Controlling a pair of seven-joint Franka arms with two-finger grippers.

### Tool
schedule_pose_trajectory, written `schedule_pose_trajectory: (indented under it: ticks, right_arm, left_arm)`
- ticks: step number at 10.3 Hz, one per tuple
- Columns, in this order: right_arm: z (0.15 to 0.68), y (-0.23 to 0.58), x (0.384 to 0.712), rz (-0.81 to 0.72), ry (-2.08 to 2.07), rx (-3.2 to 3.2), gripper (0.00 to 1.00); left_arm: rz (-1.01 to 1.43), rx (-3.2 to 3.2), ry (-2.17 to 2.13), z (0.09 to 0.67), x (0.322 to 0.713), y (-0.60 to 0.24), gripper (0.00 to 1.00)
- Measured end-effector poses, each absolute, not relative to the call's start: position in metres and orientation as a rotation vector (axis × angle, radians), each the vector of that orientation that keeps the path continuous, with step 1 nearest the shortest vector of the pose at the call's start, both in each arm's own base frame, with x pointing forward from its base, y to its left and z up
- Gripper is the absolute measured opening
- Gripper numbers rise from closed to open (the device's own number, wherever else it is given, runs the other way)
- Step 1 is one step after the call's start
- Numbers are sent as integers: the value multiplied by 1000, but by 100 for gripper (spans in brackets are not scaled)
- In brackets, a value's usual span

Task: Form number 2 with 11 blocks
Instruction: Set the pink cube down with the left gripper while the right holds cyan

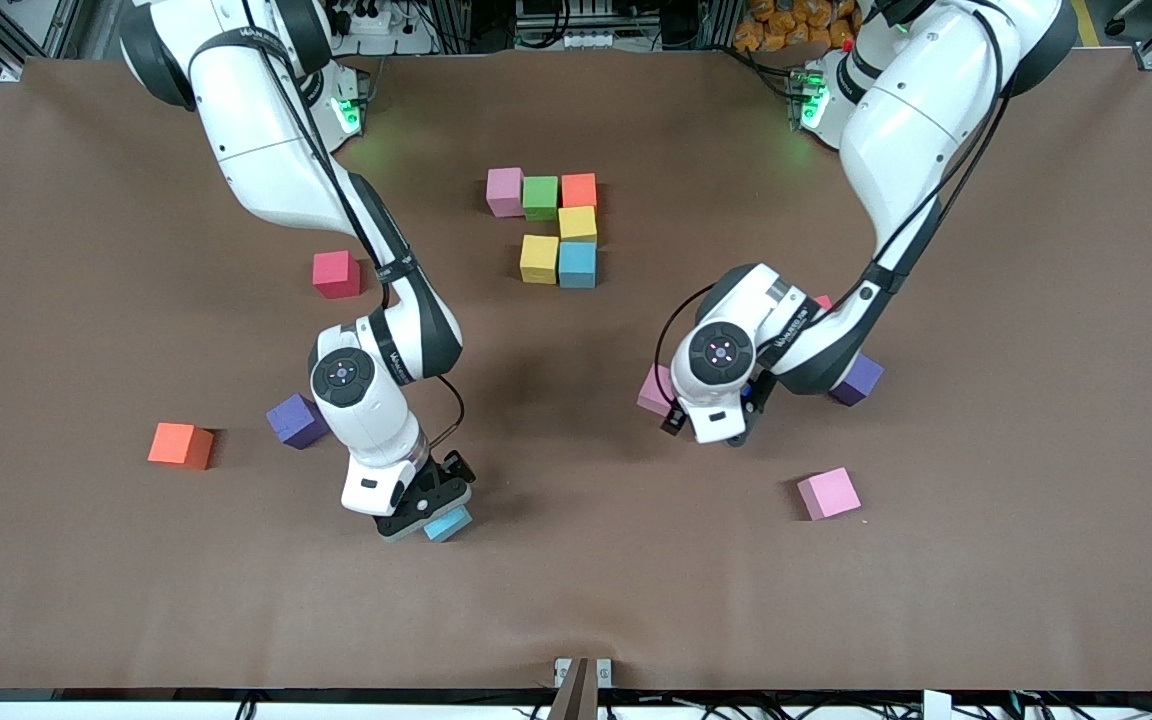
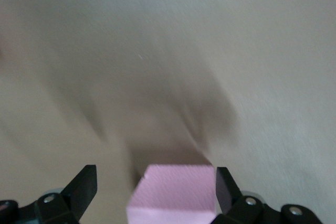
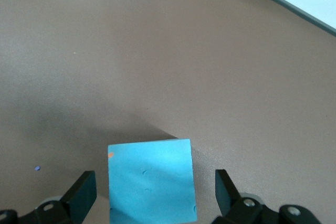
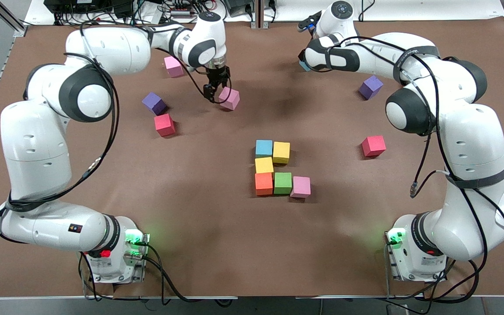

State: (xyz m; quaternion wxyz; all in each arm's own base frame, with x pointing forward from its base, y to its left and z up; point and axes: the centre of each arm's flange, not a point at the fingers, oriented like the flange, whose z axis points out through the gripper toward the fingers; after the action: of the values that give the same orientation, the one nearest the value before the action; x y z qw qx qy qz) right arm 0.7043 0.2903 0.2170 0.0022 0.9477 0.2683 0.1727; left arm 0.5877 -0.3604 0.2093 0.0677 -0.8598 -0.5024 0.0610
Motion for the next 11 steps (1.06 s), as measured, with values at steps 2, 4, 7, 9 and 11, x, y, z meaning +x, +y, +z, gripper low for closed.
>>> schedule_pose_trajectory:
  ticks: [2,4,7,9,11]
  right_arm:
    - [214,290,704,543,841,2973,100]
    - [212,290,704,540,841,2973,100]
    - [203,289,704,548,841,2969,98]
    - [196,289,704,554,840,2966,94]
    - [194,289,704,556,840,2966,88]
  left_arm:
    - [194,-2554,-1524,213,592,-347,100]
    - [181,-2546,-1560,221,602,-336,100]
    - [130,-2545,-1669,256,643,-286,100]
    - [129,-2564,-1644,257,647,-278,100]
    - [118,-2577,-1614,257,644,-284,100]
